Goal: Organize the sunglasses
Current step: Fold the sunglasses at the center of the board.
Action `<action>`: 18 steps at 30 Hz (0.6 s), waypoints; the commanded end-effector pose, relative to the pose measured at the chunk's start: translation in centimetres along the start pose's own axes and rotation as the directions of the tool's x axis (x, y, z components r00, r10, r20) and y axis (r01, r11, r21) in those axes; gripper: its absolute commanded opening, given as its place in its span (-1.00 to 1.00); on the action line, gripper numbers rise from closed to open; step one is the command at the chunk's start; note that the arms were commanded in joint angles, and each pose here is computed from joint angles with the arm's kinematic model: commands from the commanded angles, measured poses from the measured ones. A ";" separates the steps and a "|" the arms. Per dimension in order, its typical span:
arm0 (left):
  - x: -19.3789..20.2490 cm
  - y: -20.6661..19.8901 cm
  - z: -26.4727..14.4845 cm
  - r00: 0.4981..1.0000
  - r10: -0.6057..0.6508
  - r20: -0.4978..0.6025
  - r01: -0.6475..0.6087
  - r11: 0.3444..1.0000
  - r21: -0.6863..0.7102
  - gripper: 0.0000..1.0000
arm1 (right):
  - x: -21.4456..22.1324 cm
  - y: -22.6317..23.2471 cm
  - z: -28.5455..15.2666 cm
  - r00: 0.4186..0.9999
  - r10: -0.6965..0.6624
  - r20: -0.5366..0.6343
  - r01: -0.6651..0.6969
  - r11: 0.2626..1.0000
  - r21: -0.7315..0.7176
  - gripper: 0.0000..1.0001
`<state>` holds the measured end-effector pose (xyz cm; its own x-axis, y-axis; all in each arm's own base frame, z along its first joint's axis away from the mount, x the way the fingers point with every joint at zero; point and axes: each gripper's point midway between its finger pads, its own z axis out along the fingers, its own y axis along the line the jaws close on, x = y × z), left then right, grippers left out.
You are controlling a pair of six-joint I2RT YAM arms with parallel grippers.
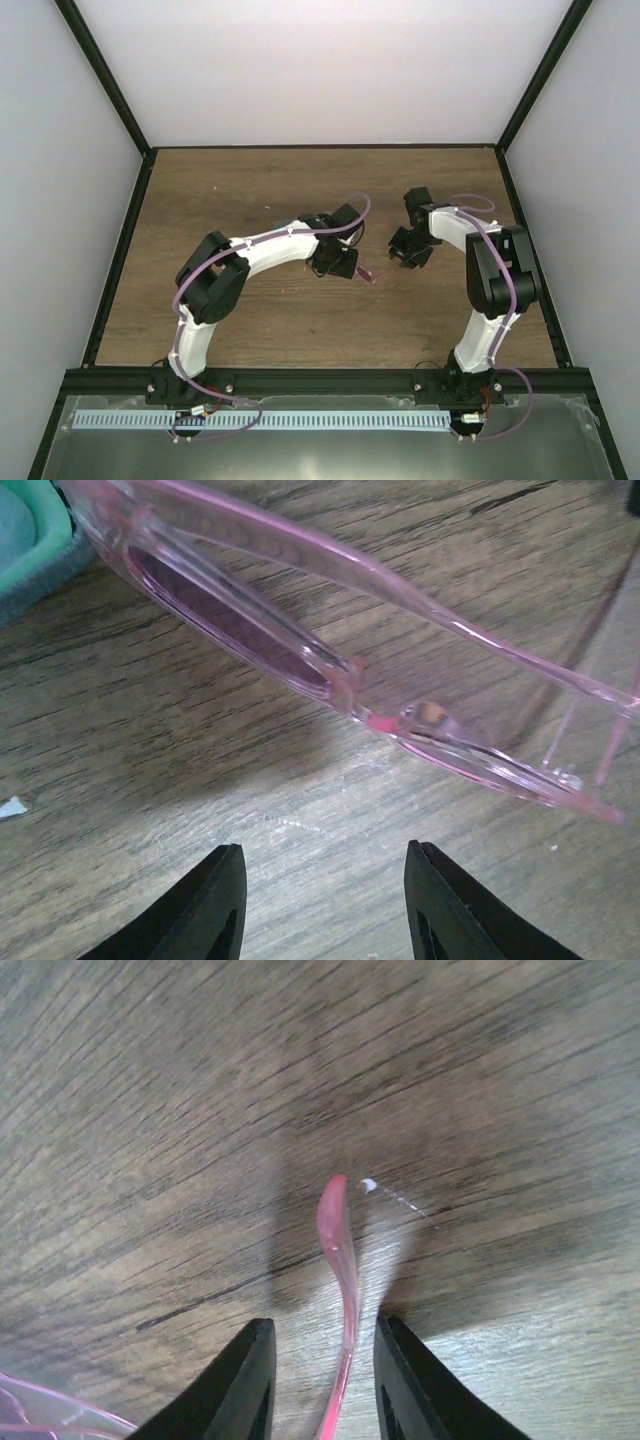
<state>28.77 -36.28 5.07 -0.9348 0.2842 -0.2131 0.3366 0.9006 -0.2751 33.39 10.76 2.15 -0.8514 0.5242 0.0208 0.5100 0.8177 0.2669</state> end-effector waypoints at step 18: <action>-2.8 1.8 5.8 0.998 0.054 -0.037 -0.059 0.987 -0.152 0.05 | 2.0 -1.0 1.6 0.976 -0.215 -0.013 0.214 0.962 0.168 -0.99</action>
<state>32.11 -37.91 2.14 -0.9214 0.3151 -0.2273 0.3577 0.9164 -0.1797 33.26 11.00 1.83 -0.8992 0.4355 -0.0430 0.4205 0.8870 0.1910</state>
